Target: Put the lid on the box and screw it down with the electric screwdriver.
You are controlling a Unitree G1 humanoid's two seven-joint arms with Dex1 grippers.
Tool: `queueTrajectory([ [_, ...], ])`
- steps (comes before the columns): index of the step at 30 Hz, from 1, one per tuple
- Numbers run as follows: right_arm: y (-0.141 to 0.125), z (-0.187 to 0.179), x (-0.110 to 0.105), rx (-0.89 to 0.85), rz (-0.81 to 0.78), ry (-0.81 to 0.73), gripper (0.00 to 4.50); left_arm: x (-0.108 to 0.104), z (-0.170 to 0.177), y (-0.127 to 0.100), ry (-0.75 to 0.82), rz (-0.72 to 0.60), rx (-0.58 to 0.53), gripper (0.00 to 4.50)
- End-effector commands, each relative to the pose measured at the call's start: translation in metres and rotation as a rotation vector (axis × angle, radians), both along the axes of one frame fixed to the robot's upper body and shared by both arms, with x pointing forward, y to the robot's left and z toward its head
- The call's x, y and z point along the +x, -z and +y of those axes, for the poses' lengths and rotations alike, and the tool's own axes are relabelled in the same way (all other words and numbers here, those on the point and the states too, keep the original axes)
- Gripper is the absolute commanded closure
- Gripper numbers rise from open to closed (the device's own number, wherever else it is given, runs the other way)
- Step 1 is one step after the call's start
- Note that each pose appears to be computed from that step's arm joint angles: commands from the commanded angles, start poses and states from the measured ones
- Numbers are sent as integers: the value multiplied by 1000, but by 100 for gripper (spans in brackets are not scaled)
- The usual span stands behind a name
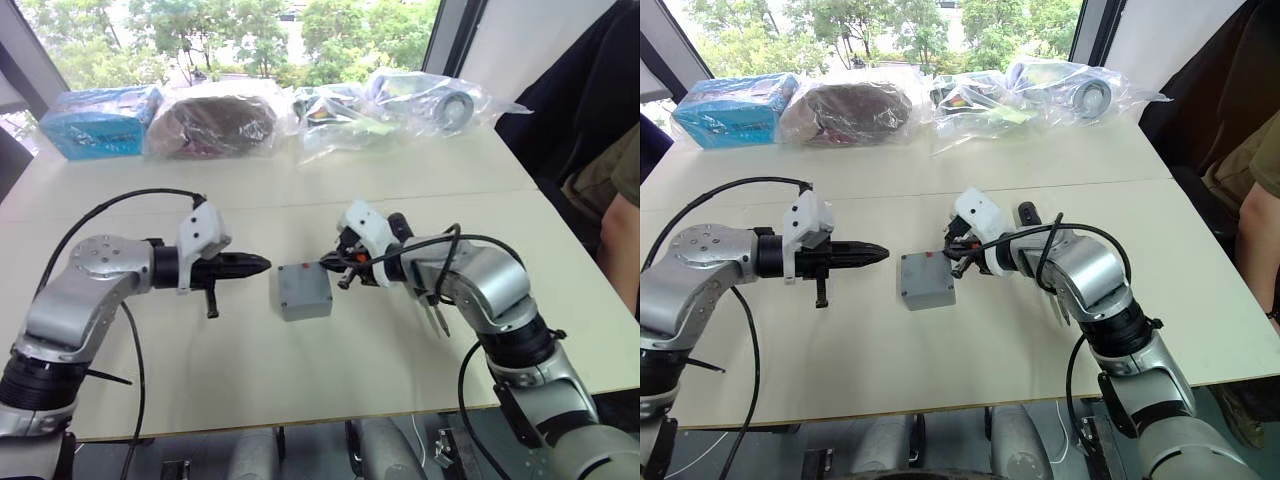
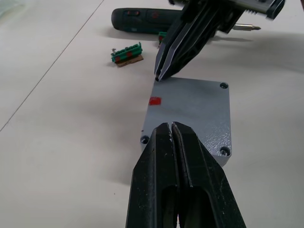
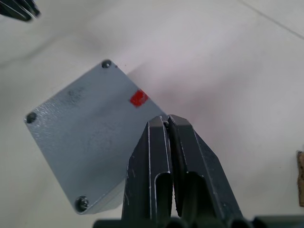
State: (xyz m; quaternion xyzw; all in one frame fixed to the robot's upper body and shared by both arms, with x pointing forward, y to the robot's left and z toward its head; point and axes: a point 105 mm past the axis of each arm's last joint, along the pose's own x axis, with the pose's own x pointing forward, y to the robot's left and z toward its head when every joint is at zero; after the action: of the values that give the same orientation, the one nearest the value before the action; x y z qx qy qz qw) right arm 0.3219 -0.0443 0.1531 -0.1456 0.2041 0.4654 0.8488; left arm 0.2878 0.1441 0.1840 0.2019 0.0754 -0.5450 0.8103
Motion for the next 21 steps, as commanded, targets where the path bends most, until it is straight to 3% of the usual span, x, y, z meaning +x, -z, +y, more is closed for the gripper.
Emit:
queueTrajectory([
  [1,-6,5,1,-11,-32,-32,444,-4,-5,-13,25,-48,-16,450],
  [5,-3,3,5,-28,-34,-26,444,-5,-7,-13,34,-54,-16,450],
  [8,-4,3,5,-33,-36,-31,368,-5,-9,-14,42,-65,-13,450],
  [14,-10,-3,4,-39,-55,-33,145,-6,-12,-17,53,-78,-21,450],
  [15,-15,-6,5,-37,-64,-25,135,-6,-13,-18,59,-82,-24,450],
  [16,-20,-10,5,-38,-74,-14,81,-6,-15,-20,65,-86,-28,450],
  [18,-28,-19,8,-40,-91,17,40,-7,-17,-23,77,-94,-36,450],
  [21,-42,-42,15,-69,-103,110,40,-9,-24,-28,117,-106,-47,450],
])
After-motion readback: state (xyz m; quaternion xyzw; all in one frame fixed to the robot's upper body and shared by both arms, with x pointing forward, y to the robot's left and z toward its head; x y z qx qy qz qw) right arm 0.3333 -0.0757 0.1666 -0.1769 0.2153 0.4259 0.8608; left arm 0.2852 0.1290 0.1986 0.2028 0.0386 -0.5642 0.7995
